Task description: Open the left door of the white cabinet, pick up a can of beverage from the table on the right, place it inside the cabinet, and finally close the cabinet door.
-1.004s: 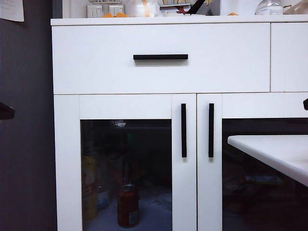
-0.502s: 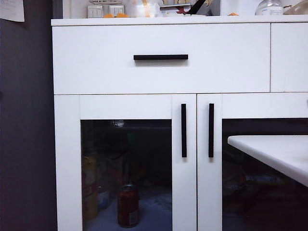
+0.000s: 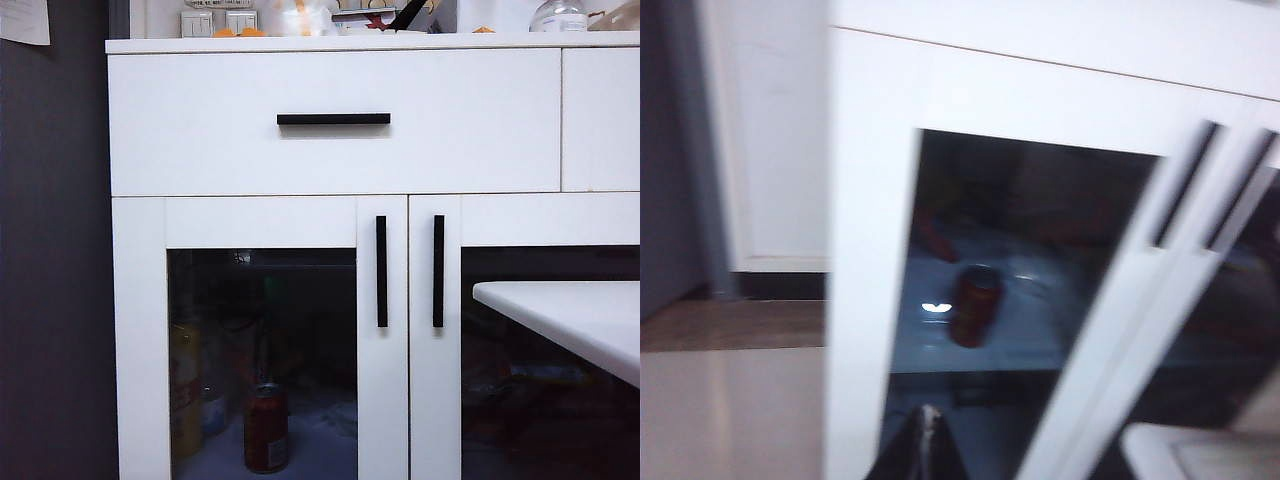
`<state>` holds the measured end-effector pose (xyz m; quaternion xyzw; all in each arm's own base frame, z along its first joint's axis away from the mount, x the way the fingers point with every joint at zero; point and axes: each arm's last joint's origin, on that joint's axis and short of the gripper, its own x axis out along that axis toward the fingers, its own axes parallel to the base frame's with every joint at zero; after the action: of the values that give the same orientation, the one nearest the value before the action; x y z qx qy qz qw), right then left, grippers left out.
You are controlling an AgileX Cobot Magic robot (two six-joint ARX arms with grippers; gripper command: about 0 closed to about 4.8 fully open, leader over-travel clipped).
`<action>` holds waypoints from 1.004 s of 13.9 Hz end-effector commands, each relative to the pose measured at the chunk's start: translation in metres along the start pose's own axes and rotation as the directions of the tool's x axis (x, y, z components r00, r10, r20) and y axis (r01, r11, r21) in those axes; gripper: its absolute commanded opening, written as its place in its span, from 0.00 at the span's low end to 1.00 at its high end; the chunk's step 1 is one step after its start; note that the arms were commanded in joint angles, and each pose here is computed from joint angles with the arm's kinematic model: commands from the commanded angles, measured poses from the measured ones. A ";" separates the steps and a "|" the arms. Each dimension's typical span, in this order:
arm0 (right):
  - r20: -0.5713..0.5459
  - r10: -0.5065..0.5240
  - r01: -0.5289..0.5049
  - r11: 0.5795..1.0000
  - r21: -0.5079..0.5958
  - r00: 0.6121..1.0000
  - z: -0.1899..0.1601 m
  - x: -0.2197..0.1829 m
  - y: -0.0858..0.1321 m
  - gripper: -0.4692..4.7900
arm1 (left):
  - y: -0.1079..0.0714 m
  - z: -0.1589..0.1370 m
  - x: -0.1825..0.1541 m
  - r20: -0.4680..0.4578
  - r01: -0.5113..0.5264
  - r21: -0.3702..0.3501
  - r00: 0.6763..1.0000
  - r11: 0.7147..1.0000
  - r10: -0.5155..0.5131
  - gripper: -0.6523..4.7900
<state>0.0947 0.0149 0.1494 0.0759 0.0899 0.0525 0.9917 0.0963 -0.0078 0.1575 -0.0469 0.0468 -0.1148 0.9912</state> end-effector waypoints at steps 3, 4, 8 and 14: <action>0.025 -0.117 0.116 0.993 0.026 0.993 0.002 0.000 -0.012 0.08 | 0.006 0.002 -0.001 0.016 -0.063 -0.003 0.998 0.998 0.064 0.11; 0.024 -0.113 0.112 0.993 0.025 0.993 0.001 0.000 -0.011 0.08 | 0.007 0.002 -0.001 0.016 -0.070 -0.004 0.997 0.998 0.070 0.11; 0.024 -0.112 0.111 0.993 0.026 0.993 0.001 0.000 -0.011 0.08 | 0.007 0.002 -0.001 0.016 -0.070 -0.004 0.997 0.998 0.070 0.11; 0.025 -0.112 0.111 0.994 0.025 0.993 0.002 0.000 -0.011 0.08 | 0.007 0.002 -0.001 0.016 -0.068 -0.004 0.998 0.998 0.068 0.11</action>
<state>0.0958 0.0038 0.1497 0.0811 0.0841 -0.0048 0.9931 0.0966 -0.0006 0.1574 -0.0487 0.0456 -0.0783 0.9947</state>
